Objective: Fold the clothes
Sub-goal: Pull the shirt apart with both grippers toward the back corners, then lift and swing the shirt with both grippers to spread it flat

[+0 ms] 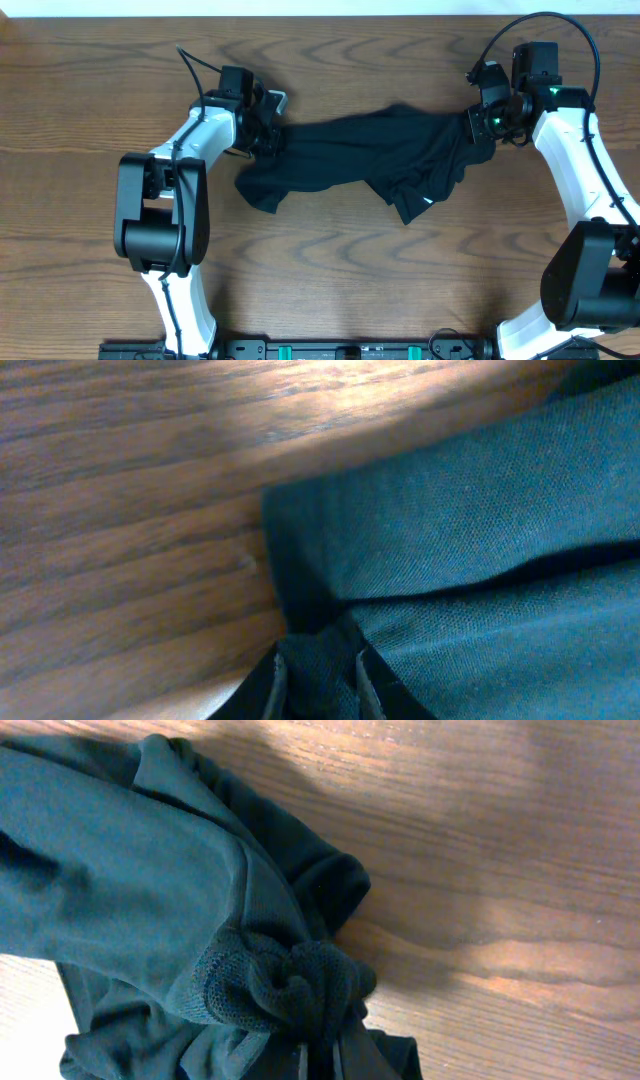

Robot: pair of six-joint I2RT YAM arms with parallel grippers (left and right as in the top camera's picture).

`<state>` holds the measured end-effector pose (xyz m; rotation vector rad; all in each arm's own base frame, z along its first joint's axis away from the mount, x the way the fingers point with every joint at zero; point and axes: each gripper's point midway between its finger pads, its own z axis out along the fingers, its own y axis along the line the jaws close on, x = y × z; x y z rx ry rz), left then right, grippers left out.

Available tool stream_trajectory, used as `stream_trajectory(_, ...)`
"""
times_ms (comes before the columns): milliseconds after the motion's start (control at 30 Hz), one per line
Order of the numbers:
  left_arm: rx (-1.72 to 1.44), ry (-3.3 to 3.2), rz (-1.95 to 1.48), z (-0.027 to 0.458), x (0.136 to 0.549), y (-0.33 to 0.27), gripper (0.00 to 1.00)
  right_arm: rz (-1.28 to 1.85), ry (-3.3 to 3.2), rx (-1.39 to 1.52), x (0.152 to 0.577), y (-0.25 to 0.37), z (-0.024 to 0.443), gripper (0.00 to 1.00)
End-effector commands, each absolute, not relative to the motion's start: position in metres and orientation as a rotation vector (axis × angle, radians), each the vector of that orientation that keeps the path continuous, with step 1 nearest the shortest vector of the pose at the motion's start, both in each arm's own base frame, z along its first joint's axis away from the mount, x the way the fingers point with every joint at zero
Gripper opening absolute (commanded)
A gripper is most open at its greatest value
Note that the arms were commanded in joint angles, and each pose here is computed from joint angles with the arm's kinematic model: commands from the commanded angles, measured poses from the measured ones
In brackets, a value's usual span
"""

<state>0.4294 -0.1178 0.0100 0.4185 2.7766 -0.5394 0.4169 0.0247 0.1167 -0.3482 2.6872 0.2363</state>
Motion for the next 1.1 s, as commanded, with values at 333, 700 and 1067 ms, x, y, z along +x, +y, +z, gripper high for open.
stream_trajectory(333, 0.224, 2.375, -0.287, 0.208, 0.454, -0.073, 0.1, 0.238, 2.575, -0.252, 0.409, 0.023, 0.172, 0.01)
stream_trajectory(700, 0.169, 2.156, -0.14, 0.303, 0.426, -0.05, 0.06, 0.159, 2.37, -0.164, 0.372, -0.002, 0.264, 0.01)
stream_trajectory(1067, 0.122, 1.889, -0.07, 0.407, 0.354, -0.034, 0.06, 0.071, 2.21, -0.093, 0.311, -0.02, 0.334, 0.01)
